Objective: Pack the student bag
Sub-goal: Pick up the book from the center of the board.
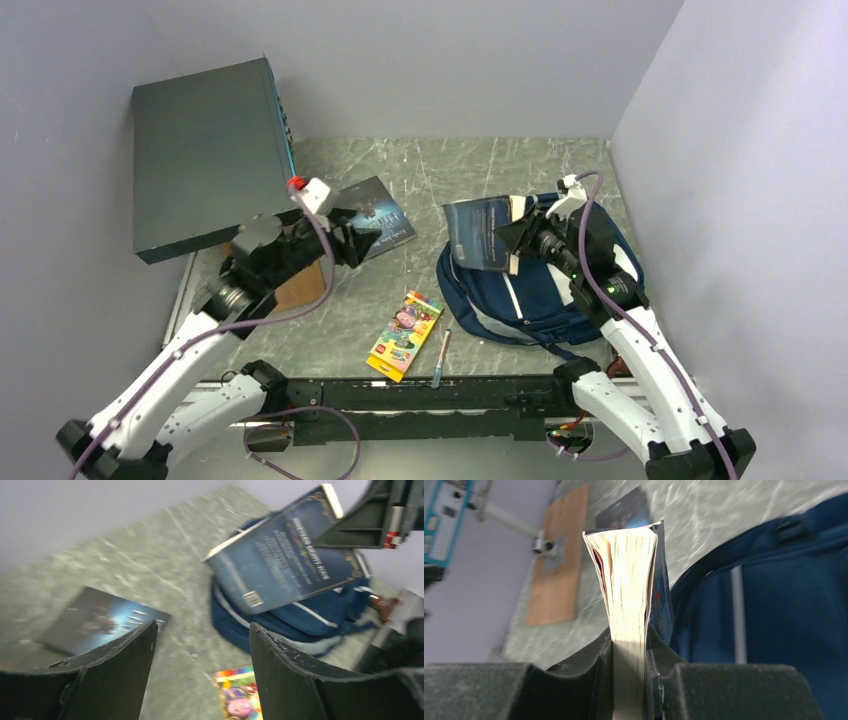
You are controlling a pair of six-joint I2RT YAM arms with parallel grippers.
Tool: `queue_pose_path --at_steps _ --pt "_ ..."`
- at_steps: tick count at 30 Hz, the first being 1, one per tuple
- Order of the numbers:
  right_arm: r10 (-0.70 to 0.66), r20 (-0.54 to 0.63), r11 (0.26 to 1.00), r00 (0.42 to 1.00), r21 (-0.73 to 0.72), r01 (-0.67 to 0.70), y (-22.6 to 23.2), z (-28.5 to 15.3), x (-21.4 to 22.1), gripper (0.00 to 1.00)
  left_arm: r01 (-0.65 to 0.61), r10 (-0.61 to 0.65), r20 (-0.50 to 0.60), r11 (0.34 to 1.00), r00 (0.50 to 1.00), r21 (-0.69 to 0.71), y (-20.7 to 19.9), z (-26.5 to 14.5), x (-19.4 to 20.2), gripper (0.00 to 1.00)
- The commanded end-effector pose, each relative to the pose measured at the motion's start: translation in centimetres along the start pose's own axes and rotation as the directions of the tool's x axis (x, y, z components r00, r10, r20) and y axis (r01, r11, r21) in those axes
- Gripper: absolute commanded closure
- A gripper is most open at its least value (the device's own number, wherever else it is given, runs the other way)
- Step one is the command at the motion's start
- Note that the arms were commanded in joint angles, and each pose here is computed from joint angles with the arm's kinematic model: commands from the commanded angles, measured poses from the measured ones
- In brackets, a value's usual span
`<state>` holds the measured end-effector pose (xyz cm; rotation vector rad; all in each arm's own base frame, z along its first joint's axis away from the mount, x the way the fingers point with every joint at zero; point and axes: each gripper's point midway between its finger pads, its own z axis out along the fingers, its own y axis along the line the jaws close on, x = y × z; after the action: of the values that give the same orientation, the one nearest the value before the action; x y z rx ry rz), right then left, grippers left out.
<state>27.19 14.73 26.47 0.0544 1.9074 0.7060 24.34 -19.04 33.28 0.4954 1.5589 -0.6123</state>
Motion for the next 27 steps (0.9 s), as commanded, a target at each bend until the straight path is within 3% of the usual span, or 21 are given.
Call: queue_pose_path --at_steps 1,4,6,10,14,17,21,23,27 --pt "0.227 -0.064 0.912 0.972 -0.335 -0.235 7.2 -3.4 -3.3 1.00 0.194 -0.186 -0.054 0.925 0.981 0.327 -6.3 1.2 -1.3 0.29" --pt "0.396 -0.085 0.863 0.914 -0.304 -0.402 6.9 -3.0 -4.1 1.00 0.244 -0.240 -0.070 0.848 0.968 0.470 -8.9 1.6 -1.4 0.26" --pt "0.464 -0.097 0.827 0.880 -0.309 -0.470 7.0 -2.4 -4.4 1.00 0.219 -0.204 -0.086 0.825 0.975 0.520 -10.6 1.8 -1.3 0.22" --pt "0.542 -0.113 0.795 0.833 -0.255 -0.551 6.3 -1.1 -4.4 1.00 0.012 0.045 -0.097 0.854 0.994 0.520 -14.8 2.3 -1.3 0.22" --pt "0.616 -0.119 0.736 0.778 -0.266 -0.623 6.7 -1.1 -5.3 1.00 -0.250 0.286 -0.024 0.871 0.958 0.424 -15.8 3.6 -0.9 0.21" --pt "0.681 -0.118 0.678 0.723 -0.272 -0.683 6.9 -1.6 -5.6 1.00 -0.420 0.447 -0.018 0.852 0.894 0.311 -15.0 4.8 0.3 0.15" --pt "0.742 -0.148 0.599 0.654 -0.290 -0.746 7.6 -2.7 -5.9 1.00 -0.679 0.696 -0.042 0.711 0.717 0.183 -14.4 6.3 2.6 0.10" --pt "0.757 -0.166 0.570 0.632 -0.305 -0.763 8.0 -3.1 -6.0 1.00 -0.745 0.749 -0.069 0.662 0.659 0.079 -13.5 7.3 2.6 0.10" --pt "0.772 -0.197 0.535 0.605 -0.313 -0.785 8.6 -3.8 -5.9 1.00 -0.794 0.776 -0.176 0.602 0.606 -0.079 -11.9 9.1 2.0 0.10"
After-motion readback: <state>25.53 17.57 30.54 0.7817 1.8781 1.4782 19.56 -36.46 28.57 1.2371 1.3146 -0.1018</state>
